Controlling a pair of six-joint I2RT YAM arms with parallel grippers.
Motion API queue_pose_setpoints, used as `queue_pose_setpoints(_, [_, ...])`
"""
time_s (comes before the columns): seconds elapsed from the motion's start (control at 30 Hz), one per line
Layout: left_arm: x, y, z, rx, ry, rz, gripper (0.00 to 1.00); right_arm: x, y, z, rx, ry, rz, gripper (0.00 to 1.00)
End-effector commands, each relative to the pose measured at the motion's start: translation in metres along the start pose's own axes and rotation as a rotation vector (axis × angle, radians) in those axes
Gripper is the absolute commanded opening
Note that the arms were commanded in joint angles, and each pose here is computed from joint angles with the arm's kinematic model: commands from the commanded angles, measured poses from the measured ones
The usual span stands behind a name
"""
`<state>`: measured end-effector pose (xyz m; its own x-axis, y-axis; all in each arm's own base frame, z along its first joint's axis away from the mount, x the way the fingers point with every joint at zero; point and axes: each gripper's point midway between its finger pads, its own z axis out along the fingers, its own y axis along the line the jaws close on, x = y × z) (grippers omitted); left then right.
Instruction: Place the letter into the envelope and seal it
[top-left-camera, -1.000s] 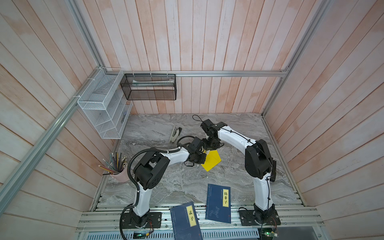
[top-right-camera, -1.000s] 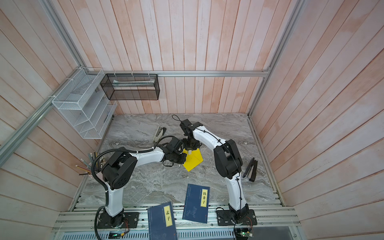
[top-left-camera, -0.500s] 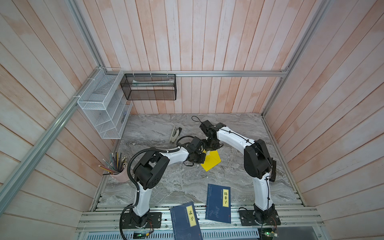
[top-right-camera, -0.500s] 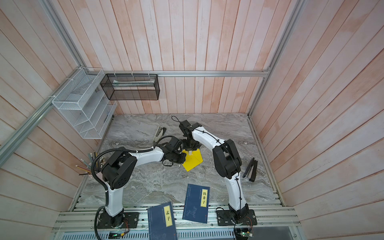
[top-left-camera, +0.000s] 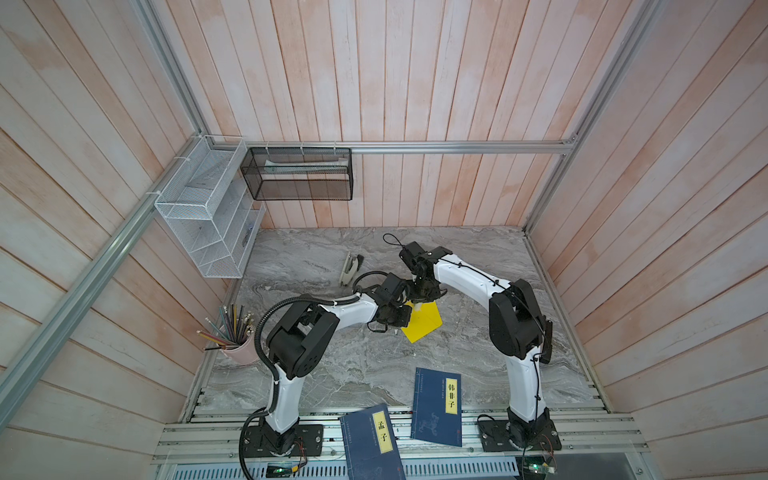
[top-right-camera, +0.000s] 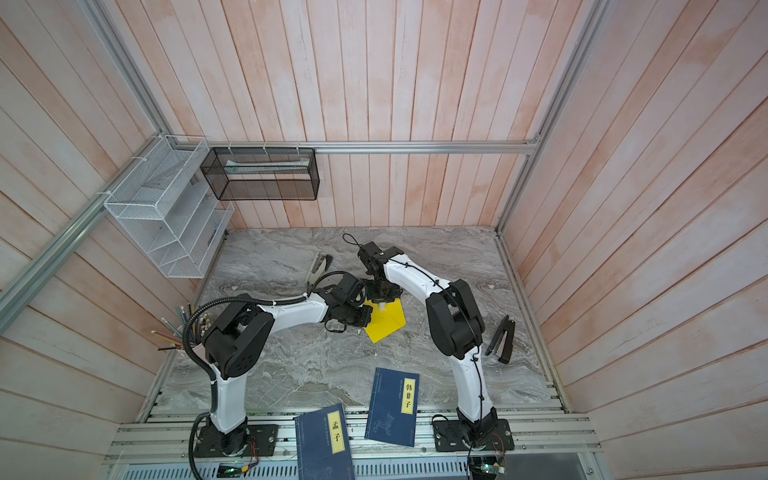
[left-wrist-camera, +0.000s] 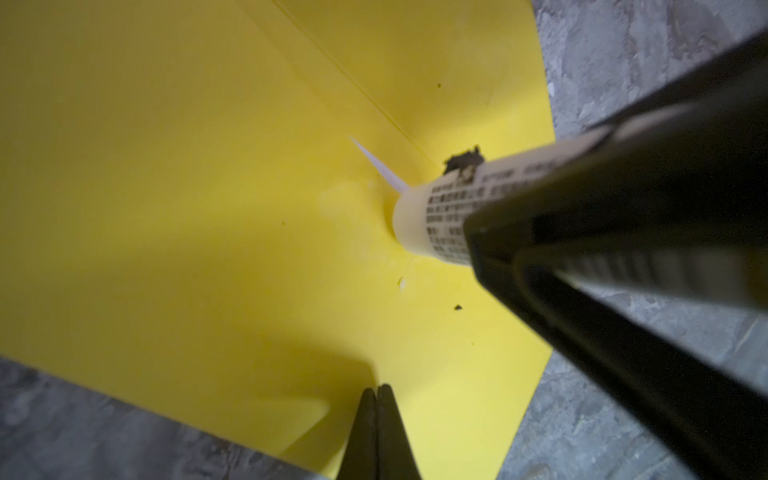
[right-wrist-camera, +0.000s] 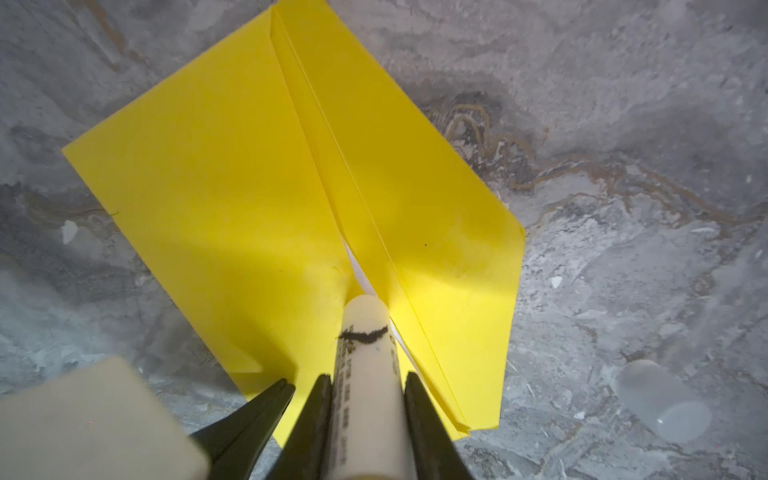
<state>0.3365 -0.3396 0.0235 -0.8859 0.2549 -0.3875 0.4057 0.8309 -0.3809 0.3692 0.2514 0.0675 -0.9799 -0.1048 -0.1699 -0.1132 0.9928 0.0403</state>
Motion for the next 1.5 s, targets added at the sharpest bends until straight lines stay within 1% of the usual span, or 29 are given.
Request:
queue_pose_setpoints(0.0, [0.035,0.026,0.017,-0.075,0.124,-0.016,0.00,0.000,0.001,-0.023,-0.066,-0.010,0.014,0.00])
queue_pose_setpoints(0.1, [0.034,0.025,0.017,-0.069,0.125,-0.013,0.00,-0.006,0.014,-0.043,-0.167,-0.043,0.024,0.00])
queue_pose_setpoints(0.17, [0.034,0.025,0.017,-0.066,0.125,-0.012,0.00,-0.009,0.018,-0.054,-0.204,-0.065,0.030,0.00])
queue_pose_setpoints(0.23, [0.034,0.025,0.016,-0.066,0.126,-0.010,0.00,-0.012,0.020,-0.063,-0.222,-0.078,0.036,0.00])
queue_pose_setpoints(0.33, [0.034,0.024,0.016,-0.066,0.126,-0.008,0.00,-0.013,0.019,-0.065,-0.215,-0.082,0.043,0.00])
queue_pose_setpoints(0.5, [0.033,0.023,0.015,-0.064,0.121,-0.009,0.00,-0.010,0.014,-0.046,-0.174,-0.051,0.058,0.00])
queue_pose_setpoints(0.8, [0.031,0.024,0.015,-0.065,0.122,-0.007,0.00,-0.002,0.016,-0.014,-0.174,-0.007,0.073,0.00])
queue_pose_setpoints(1.13, [0.030,0.025,0.015,-0.064,0.120,-0.008,0.00,0.009,0.015,0.012,-0.167,0.033,0.083,0.00])
queue_pose_setpoints(1.23, [0.030,0.024,0.015,-0.061,0.119,-0.008,0.00,0.012,0.011,0.020,-0.138,0.043,0.082,0.00])
queue_pose_setpoints(1.33, [0.031,0.025,0.015,-0.064,0.122,-0.008,0.00,0.015,0.000,0.026,-0.082,0.046,0.079,0.00])
queue_pose_setpoints(1.47, [0.032,0.025,0.015,-0.065,0.124,-0.009,0.00,0.019,-0.012,0.026,-0.019,0.038,0.077,0.00])
